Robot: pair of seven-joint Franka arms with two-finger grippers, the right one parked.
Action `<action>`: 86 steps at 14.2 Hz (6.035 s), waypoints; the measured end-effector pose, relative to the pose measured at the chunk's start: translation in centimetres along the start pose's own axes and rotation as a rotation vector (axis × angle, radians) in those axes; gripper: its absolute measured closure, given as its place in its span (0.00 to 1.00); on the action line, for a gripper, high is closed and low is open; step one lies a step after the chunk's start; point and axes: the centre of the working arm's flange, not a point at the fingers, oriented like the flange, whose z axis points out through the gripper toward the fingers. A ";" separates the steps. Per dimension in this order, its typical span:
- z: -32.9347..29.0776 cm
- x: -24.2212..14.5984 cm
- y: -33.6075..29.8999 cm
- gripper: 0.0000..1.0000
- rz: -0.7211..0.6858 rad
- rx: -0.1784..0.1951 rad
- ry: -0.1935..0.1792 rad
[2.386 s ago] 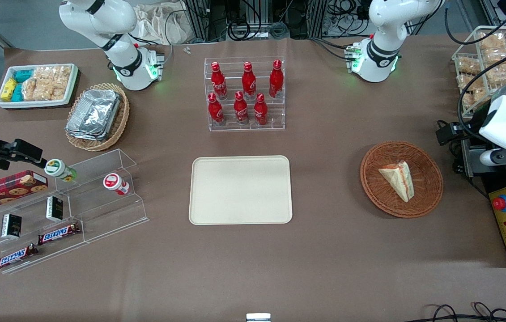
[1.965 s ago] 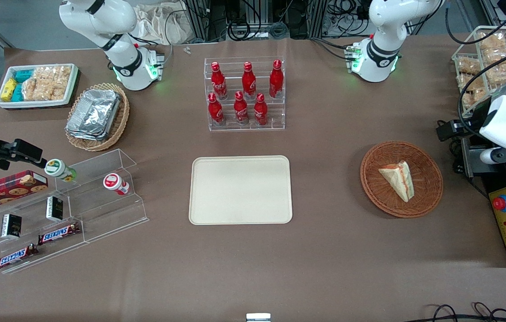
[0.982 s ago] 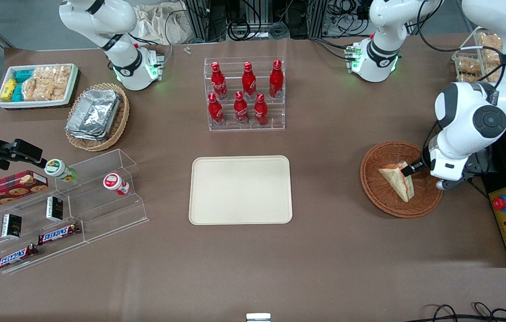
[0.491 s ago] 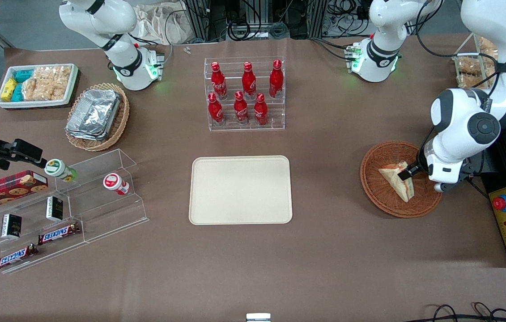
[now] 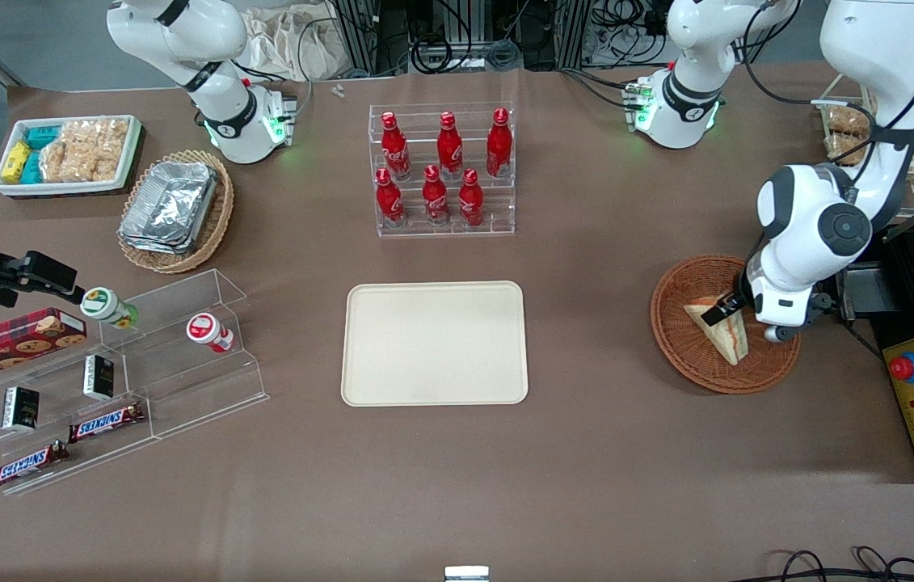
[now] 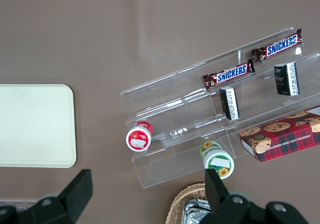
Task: Place sandwich from basket to tray
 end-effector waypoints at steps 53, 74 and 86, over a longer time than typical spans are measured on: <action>1.8 -21.7 38.1 0.80 0.585 -0.045 0.007; -18.9 -7.0 28.3 0.00 0.293 -0.069 0.037; -28.5 -1.7 15.6 0.00 0.381 0.056 0.011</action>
